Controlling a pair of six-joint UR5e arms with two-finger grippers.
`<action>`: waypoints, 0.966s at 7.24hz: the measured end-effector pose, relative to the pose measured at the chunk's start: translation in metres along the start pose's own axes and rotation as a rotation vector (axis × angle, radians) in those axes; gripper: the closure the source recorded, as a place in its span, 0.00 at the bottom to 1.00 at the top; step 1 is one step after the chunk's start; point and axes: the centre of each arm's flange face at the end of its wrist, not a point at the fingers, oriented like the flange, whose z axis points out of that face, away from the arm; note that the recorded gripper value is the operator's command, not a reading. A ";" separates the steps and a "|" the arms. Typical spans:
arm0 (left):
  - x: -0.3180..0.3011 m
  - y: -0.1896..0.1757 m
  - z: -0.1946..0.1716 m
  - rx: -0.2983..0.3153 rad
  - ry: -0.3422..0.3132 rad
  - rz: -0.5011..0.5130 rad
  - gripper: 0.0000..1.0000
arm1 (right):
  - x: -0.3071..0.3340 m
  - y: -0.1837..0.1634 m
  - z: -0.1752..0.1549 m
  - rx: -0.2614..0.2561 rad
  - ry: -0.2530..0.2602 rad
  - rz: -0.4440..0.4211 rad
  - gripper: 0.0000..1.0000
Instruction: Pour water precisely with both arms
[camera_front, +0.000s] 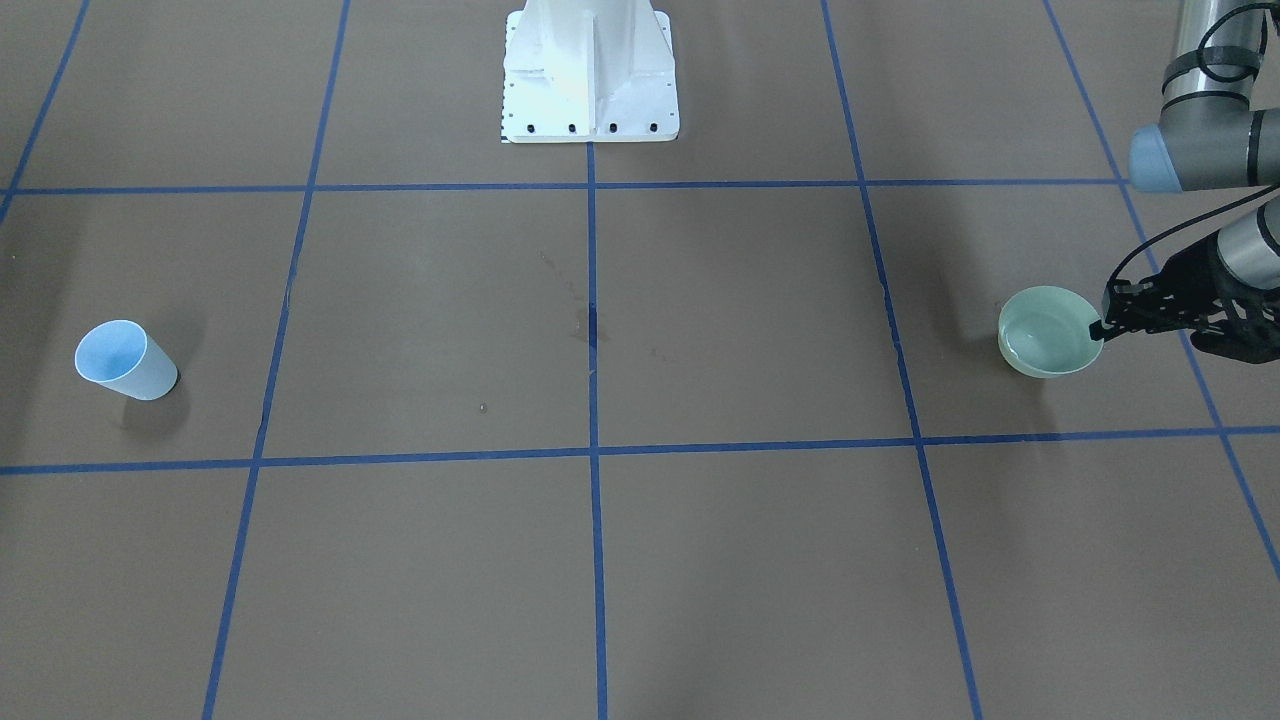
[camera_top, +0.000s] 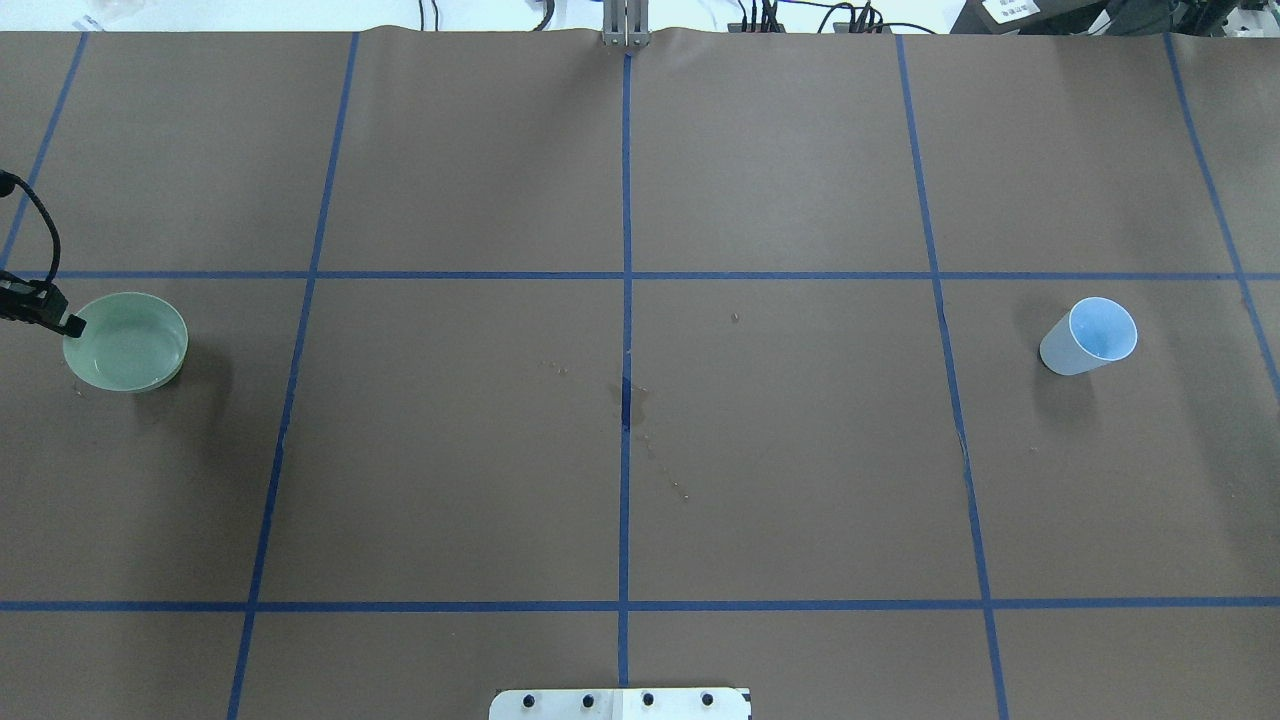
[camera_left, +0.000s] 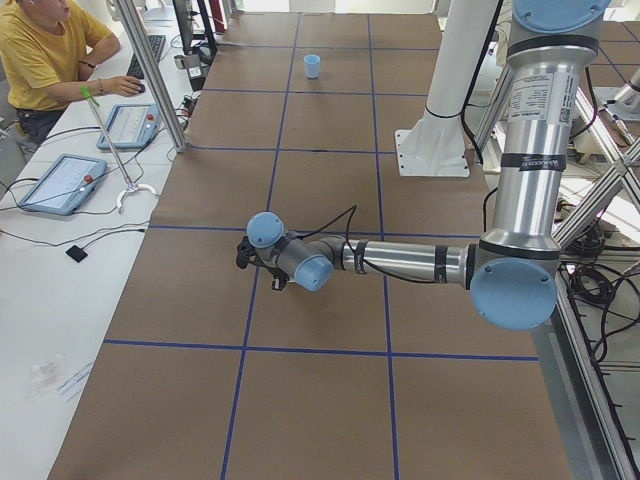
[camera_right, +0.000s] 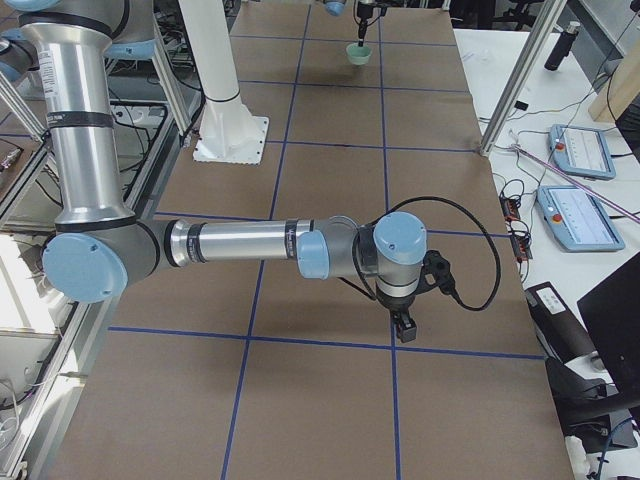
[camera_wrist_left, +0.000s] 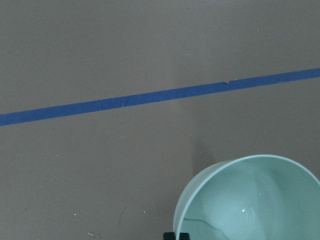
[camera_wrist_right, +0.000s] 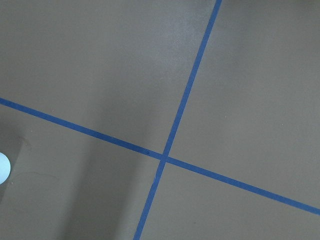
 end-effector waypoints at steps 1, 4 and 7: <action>0.002 0.001 0.003 -0.004 0.001 0.003 0.59 | 0.000 0.000 0.000 0.000 0.000 0.000 0.00; 0.007 0.001 0.004 -0.004 0.006 0.011 0.18 | 0.000 0.000 0.000 0.000 0.000 0.000 0.00; 0.011 0.007 -0.023 0.035 0.015 0.018 0.15 | 0.000 0.000 0.000 0.000 0.000 0.000 0.00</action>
